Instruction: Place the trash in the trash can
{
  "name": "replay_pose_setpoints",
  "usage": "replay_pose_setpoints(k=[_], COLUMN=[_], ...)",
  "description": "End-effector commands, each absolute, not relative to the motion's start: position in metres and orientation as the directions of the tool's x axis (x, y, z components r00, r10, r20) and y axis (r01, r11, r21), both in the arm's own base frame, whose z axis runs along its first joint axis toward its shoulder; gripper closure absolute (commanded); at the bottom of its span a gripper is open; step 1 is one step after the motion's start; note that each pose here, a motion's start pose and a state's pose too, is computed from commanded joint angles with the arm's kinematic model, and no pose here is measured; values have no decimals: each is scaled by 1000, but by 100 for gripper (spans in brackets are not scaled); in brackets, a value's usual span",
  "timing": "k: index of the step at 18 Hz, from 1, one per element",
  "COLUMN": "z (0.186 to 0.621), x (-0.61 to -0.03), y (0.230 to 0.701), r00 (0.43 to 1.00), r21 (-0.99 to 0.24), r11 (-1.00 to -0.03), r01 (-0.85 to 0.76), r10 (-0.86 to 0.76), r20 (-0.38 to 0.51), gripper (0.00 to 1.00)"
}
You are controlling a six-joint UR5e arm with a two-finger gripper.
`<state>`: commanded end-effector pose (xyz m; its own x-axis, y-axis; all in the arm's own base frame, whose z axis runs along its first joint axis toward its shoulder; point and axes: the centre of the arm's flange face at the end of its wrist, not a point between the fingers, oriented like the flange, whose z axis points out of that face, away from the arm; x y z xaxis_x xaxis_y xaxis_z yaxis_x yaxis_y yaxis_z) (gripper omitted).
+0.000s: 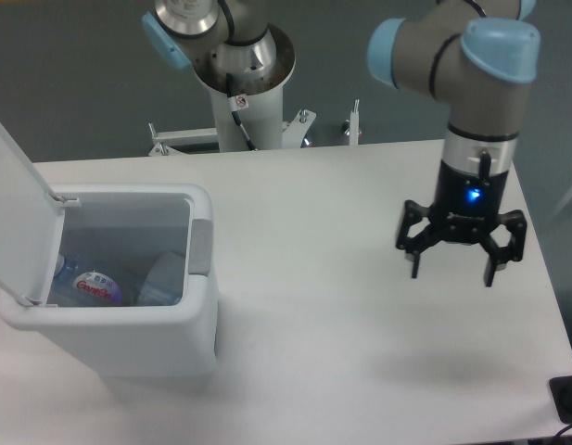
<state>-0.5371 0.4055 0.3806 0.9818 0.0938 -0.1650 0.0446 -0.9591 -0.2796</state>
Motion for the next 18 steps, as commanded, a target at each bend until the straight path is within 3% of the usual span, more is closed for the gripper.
replay_pose_setpoints(k=[3, 8, 18], z=[368, 365, 348], x=[-539, -530, -519], y=[399, 386, 380], r00=[986, 975, 973], r21=[-158, -20, 22], r11=[-987, -977, -975], r01=[-29, -214, -221], r10=[-2, -212, -222], r20=[-167, -71, -58], gripper=[0, 0, 0])
